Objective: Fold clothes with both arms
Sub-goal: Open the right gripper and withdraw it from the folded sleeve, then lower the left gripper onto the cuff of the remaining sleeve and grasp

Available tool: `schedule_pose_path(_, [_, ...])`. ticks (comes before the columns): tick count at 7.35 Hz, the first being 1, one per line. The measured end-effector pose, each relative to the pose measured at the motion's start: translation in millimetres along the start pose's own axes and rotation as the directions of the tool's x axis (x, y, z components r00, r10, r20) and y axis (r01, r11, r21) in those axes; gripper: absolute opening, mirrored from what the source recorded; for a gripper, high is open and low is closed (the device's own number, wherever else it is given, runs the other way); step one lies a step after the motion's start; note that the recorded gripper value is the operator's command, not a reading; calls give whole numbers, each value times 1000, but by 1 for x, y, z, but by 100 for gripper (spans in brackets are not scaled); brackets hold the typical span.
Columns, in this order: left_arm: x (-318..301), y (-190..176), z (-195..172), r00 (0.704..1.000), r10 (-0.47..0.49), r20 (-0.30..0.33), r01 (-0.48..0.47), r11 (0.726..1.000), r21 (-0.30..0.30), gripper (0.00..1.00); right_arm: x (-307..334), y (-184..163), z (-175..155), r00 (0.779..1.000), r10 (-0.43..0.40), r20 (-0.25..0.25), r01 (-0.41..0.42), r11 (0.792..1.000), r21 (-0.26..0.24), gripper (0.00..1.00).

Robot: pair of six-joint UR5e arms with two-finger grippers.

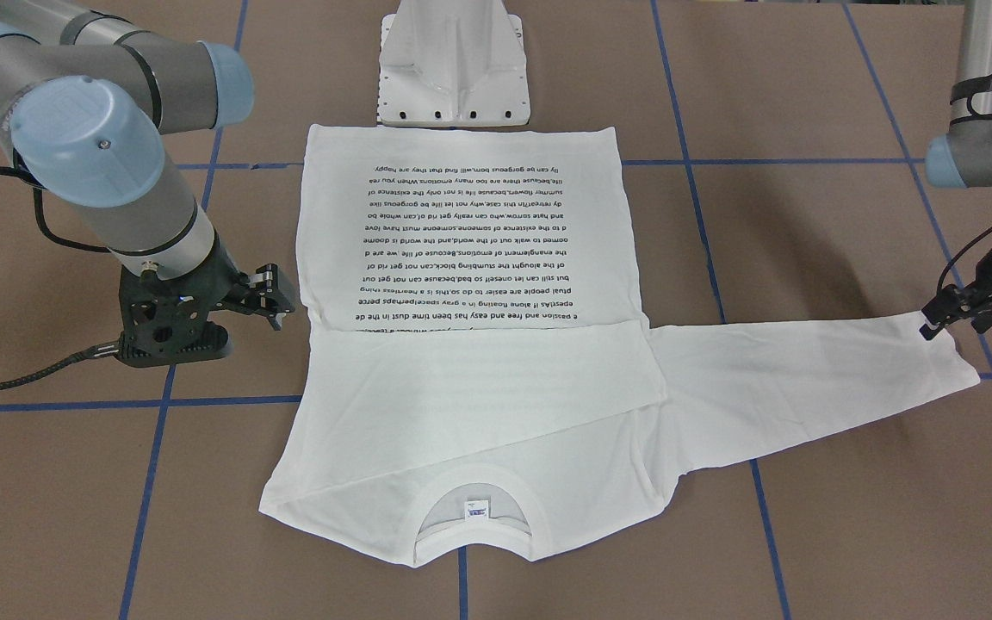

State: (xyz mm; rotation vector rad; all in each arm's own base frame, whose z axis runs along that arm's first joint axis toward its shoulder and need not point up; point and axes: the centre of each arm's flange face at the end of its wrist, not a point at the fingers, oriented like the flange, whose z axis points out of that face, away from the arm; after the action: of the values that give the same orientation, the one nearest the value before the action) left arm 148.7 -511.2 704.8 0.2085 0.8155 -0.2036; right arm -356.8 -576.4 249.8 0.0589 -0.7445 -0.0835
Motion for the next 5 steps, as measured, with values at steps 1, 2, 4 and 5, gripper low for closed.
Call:
schedule_pose_path(1, [1, -3, 1, 1000, 2, 4, -2, 1000, 5, 90, 1, 0, 0, 1000, 0, 0, 0, 1000, 0, 100])
schedule_pose_path(2, [3, -6, 4, 1000, 2, 6, -3, 1000, 6, 90, 2, 0, -1, 1000, 1, 1, -1, 1000, 1, 100])
schedule_pose_path(4, [5, -12, 11, 1000, 2, 10, -2, 1000, 1, 84, 3, 0, -1, 1000, 0, 2, 0, 1000, 3, 100])
schedule_pose_path(5, [6, -12, 13, 1000, 3, 11, -3, 1000, -2, 79, 3, 0, -2, 1000, -1, 3, 1, 1000, 5, 100])
